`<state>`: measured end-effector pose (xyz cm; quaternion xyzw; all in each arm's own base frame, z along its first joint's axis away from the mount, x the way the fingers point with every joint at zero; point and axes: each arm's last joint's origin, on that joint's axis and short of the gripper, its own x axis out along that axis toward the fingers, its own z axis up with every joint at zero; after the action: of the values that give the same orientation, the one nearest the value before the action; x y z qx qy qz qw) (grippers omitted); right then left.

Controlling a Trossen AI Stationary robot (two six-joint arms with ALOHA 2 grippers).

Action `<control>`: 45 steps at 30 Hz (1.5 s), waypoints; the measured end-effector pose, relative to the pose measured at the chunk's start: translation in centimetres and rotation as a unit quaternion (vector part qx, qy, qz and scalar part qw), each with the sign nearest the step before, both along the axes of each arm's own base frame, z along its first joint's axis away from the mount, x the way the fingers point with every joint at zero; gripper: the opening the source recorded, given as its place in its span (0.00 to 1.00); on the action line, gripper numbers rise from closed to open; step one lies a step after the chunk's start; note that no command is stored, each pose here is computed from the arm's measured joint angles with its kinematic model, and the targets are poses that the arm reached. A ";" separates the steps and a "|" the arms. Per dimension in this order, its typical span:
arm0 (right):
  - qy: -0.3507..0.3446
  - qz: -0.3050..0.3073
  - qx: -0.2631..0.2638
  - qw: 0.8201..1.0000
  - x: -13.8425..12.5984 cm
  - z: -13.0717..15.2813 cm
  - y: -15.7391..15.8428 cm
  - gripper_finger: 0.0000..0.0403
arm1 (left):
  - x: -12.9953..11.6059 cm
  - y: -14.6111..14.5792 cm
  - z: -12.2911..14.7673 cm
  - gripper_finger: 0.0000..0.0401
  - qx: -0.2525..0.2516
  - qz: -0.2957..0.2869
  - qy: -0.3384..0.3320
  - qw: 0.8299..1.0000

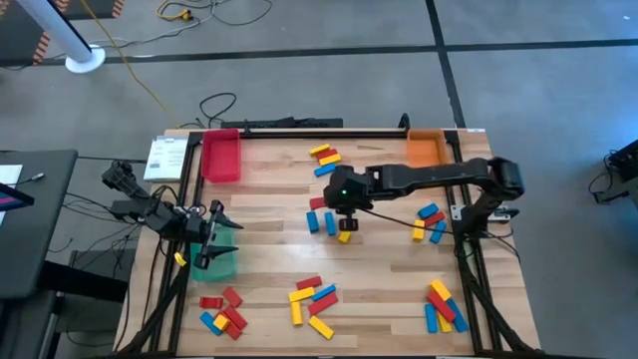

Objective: Sort blocks
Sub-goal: Put the red block into the red bin

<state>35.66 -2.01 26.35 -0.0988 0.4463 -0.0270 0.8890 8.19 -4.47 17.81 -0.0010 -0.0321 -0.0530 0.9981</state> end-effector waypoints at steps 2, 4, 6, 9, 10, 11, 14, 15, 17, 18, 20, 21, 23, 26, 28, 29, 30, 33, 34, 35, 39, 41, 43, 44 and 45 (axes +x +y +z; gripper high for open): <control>-0.008 0.007 0.000 1.000 -0.2 0.6 0.5 0.26 | 0.0 0.0 0.0 0.66 0.000 0.000 0.000 1.000; -0.014 0.011 0.002 1.000 -0.5 1.0 1.0 0.26 | 0.0 0.0 0.0 0.66 -0.001 0.000 -0.001 1.000; -0.014 0.017 0.004 1.000 -0.6 1.2 1.5 0.26 | 0.0 0.0 0.0 0.66 -0.002 0.000 -0.002 1.000; -0.011 0.024 0.011 1.000 -0.8 1.2 2.4 0.26 | 0.0 0.0 0.0 0.66 0.002 0.000 -0.002 1.000; -0.009 0.025 0.016 1.000 -0.8 1.2 2.6 0.26 | 0.0 0.0 0.0 0.66 0.002 0.000 -0.001 1.000; -0.006 0.025 0.018 1.000 -0.9 1.2 2.8 0.26 | 0.0 0.0 0.0 0.66 0.002 0.000 -0.002 1.000; 0.004 0.025 0.024 0.999 -1.1 1.0 3.3 0.26 | 0.0 0.0 0.3 0.66 -0.002 0.001 -0.013 1.000; 0.005 0.025 0.025 0.999 -1.1 1.0 3.5 0.26 | 0.0 0.0 0.4 0.66 -0.005 0.001 -0.019 1.000; 0.003 0.024 0.029 0.999 -1.1 1.0 3.8 0.26 | -0.1 0.1 0.9 0.66 -0.020 0.003 -0.037 0.999; 0.002 0.025 0.030 0.999 -1.1 1.1 3.9 0.26 | -0.1 0.1 1.0 0.66 -0.023 0.005 -0.041 0.999; 0.001 0.030 0.030 0.999 -1.1 1.1 4.3 0.26 | -0.2 0.2 1.4 0.66 -0.035 0.006 -0.053 0.998; 0.000 0.031 0.030 0.999 -1.1 1.1 4.4 0.26 | -0.2 0.2 1.6 0.66 -0.048 0.006 -0.064 0.997; -0.001 0.035 0.030 0.999 -1.1 1.1 4.7 0.26 | -0.3 0.3 2.1 0.66 -0.061 0.006 -0.084 0.995; -0.004 0.035 0.030 0.999 -1.0 1.1 4.7 0.26 | -0.4 0.2 2.5 0.66 -0.042 -0.012 -0.106 0.993; -0.011 0.035 0.030 0.999 -0.9 1.2 4.7 0.26 | -0.5 0.3 2.8 0.66 -0.011 -0.009 -0.127 0.992; -0.017 0.037 0.029 0.999 -0.8 1.3 4.7 0.26 | -0.6 0.4 3.0 0.66 -0.009 0.005 -0.134 0.991; -0.024 0.038 0.028 0.999 -0.7 1.4 4.7 0.26 | -0.6 0.6 3.2 0.66 -0.010 0.032 -0.140 0.990; -0.052 0.049 0.020 0.997 -0.3 1.7 4.7 0.26 | -0.7 1.3 3.7 0.66 0.008 0.117 -0.143 0.983; -0.064 0.056 0.016 0.996 -0.1 1.9 4.7 0.26 | -0.6 1.4 3.7 0.66 0.024 0.130 -0.137 0.982; -0.074 0.062 0.011 0.995 0.0 2.1 4.8 0.26 | -0.5 1.4 3.8 0.66 0.038 0.139 -0.133 0.981; -0.117 0.087 -0.007 0.989 0.6 2.7 4.7 0.26 | 0.1 1.7 4.9 0.66 0.064 0.172 -0.120 0.976; -0.146 0.092 -0.017 0.985 1.1 3.1 4.4 0.26 | 0.7 1.8 5.2 0.66 0.078 0.190 -0.103 0.973; -0.167 0.095 -0.029 0.981 1.4 3.5 4.0 0.26 | 1.6 1.8 5.4 0.66 0.092 0.209 -0.080 0.970; -0.174 0.096 -0.034 0.979 1.5 3.7 3.7 0.26 | 2.1 1.9 5.6 0.66 0.098 0.219 -0.069 0.968; -0.183 0.095 -0.039 0.978 1.7 4.1 3.5 0.26 | 2.6 1.9 5.8 0.66 0.102 0.230 -0.062 0.966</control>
<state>37.32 1.48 30.41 -0.1684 0.2629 0.0229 0.9497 10.76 -2.52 23.62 0.1119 -0.0872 0.1748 0.9743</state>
